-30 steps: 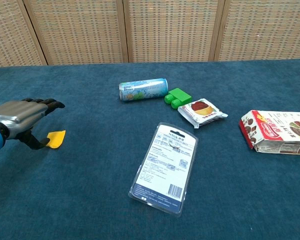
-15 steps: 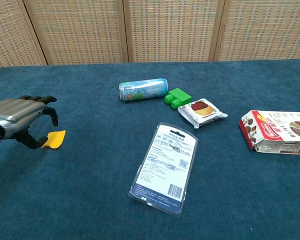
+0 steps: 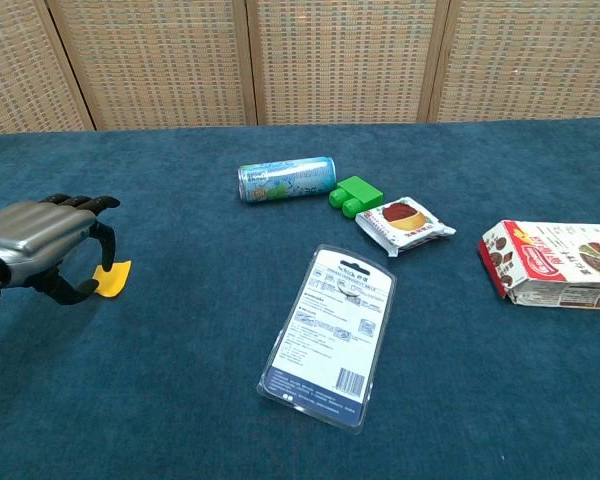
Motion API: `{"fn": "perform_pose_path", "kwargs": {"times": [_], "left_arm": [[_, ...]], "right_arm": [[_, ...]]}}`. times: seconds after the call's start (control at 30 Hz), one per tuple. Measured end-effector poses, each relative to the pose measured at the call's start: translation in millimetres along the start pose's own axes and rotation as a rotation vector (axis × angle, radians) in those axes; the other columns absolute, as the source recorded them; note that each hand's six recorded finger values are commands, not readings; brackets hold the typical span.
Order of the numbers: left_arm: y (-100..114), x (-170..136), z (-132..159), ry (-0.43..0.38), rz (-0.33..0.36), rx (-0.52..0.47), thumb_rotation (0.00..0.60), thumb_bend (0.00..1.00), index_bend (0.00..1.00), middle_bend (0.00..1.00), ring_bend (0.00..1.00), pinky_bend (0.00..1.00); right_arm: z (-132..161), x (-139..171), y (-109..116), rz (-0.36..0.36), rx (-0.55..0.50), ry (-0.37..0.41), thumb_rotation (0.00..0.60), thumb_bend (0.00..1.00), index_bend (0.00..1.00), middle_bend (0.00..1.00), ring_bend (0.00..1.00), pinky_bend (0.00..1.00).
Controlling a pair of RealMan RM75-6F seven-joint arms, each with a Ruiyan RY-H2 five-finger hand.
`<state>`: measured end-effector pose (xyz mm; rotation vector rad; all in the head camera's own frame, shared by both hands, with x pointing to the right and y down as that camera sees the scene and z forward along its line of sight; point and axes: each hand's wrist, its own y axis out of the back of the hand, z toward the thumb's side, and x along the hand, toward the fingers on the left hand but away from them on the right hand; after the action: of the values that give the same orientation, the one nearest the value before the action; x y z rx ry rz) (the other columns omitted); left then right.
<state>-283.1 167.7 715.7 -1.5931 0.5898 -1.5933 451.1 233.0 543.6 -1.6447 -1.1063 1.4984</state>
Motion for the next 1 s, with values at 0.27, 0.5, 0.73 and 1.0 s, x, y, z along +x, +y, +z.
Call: {"fn": "perform_pose_path", "kwargs": {"times": [0.27,0.5,0.73,1.0], "left_arm": [[-2.5,-2.6,-1.2,0.002,-0.002,0.017,0.6,0.43,0.46,0.0,0.0,0.0],[-3.4,-2.3,-1.7,0.006,-0.014,0.026,0.6,0.42,0.52,0.0,0.0,0.0],[-1.6,-0.7,-1.5,0.008,-0.006,0.026,0.6,0.4,0.53,0.0,0.0,0.0],[2.0,0.6,-3.5,0.016,-0.004,0.034,0.6,0.3,0.53,0.0,0.0,0.0]], "right_arm": [[0.9,1.1,1.5,-0.006,-0.002,0.006,0.6,0.05,0.0,0.0,0.0,0.0],[0.7,0.9,1.1,-0.006,-0.001,0.005,0.6,0.05,0.0,0.0,0.0,0.0],[0.6,0.8,1.5,-0.007,-0.001,0.004,0.6,0.05,0.0,0.0,0.0,0.0],[0.4,0.9,1.7,-0.008,-0.003,0.005,0.6,0.05,0.0,0.0,0.0,0.0]]}}
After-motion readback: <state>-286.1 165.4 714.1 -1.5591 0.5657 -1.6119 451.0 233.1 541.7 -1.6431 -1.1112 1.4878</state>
